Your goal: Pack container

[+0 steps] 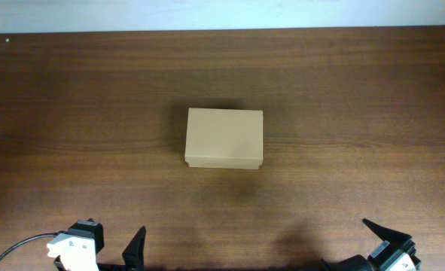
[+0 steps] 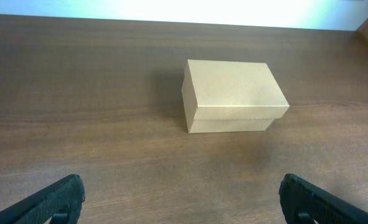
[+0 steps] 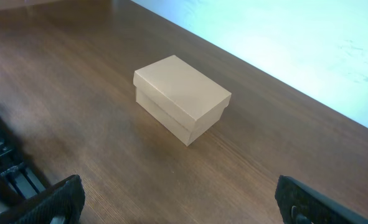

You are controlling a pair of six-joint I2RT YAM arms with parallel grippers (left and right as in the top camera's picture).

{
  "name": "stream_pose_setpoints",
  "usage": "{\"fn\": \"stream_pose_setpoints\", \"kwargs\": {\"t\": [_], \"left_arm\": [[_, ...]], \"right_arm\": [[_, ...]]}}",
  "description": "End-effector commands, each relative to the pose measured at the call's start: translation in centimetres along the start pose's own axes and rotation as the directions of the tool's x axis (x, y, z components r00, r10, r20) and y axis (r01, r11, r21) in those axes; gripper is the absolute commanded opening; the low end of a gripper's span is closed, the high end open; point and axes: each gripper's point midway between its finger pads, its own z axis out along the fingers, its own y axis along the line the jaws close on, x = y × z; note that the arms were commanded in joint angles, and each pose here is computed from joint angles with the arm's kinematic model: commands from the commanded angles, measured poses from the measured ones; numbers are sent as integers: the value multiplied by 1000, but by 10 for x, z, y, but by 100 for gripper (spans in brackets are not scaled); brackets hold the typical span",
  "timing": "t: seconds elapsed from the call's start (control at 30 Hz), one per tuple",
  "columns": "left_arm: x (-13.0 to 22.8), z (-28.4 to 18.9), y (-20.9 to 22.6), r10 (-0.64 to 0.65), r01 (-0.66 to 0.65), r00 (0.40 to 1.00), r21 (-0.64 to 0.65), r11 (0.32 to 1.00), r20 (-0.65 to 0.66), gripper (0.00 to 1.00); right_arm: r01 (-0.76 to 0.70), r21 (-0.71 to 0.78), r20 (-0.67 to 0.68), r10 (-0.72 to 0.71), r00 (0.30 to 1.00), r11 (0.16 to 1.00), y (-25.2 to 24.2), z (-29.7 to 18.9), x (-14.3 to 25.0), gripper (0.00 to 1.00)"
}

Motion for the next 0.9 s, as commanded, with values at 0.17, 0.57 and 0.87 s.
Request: {"fn": "stream_pose_setpoints", "kwargs": {"t": [0.17, 0.57, 0.87], "left_arm": [[5, -1, -1, -10, 10, 1000, 9, 1000, -5, 100], [7, -1, 3, -12, 12, 1000, -17, 1000, -16, 100], [-19, 15, 27, 3, 13, 994, -143, 990, 107, 100]], "right_arm": [[-18, 4, -1, 18, 1000, 1000, 0, 2, 1, 99], [-18, 4, 0, 18, 1000, 1000, 0, 1, 1, 99], [-18, 4, 0, 18, 1000, 1000, 0, 1, 1, 99]]}}
